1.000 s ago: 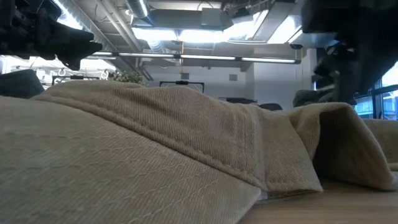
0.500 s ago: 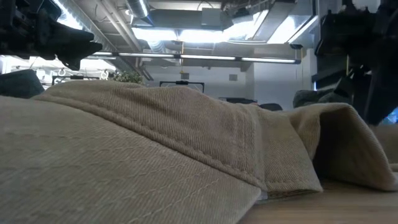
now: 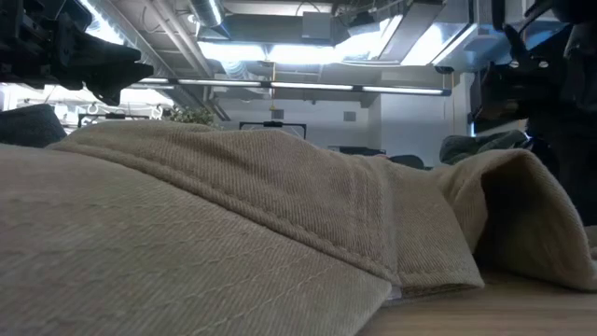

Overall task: Pick & Place hat
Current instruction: Put the right brown cap into the orange bin

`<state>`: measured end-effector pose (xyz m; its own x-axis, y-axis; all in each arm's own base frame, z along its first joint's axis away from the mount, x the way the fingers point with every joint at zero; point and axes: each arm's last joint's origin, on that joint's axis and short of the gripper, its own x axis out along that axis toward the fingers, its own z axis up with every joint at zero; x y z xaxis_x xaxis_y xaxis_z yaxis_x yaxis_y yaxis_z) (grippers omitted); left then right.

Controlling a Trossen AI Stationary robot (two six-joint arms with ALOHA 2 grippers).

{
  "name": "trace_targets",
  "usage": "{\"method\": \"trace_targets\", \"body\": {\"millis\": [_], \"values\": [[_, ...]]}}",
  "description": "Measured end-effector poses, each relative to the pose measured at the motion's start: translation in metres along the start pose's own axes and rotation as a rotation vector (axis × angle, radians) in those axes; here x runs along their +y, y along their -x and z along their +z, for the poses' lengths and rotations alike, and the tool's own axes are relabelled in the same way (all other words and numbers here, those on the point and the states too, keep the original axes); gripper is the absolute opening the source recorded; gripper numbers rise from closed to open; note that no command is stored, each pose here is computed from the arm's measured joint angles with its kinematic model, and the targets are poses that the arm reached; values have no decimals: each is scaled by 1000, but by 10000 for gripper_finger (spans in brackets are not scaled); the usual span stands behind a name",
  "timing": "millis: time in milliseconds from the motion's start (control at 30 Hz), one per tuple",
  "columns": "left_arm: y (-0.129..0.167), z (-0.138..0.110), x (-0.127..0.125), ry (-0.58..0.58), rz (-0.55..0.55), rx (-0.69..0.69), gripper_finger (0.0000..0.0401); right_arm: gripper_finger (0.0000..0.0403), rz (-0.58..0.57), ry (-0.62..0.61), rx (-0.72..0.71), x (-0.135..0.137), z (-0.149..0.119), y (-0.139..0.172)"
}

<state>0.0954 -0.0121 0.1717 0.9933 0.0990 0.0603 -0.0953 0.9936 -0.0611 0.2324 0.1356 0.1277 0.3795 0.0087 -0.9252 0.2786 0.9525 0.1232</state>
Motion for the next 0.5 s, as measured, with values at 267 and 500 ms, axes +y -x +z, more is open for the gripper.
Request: {"method": "trace_targets", "body": {"millis": [267,500], "values": [[0,0,0,0,0,0,173,153,-52,84,7,-2,-2,-5],[0,0,0,0,0,0,173,46,-82,197,24,-5,-3,-5]]}}
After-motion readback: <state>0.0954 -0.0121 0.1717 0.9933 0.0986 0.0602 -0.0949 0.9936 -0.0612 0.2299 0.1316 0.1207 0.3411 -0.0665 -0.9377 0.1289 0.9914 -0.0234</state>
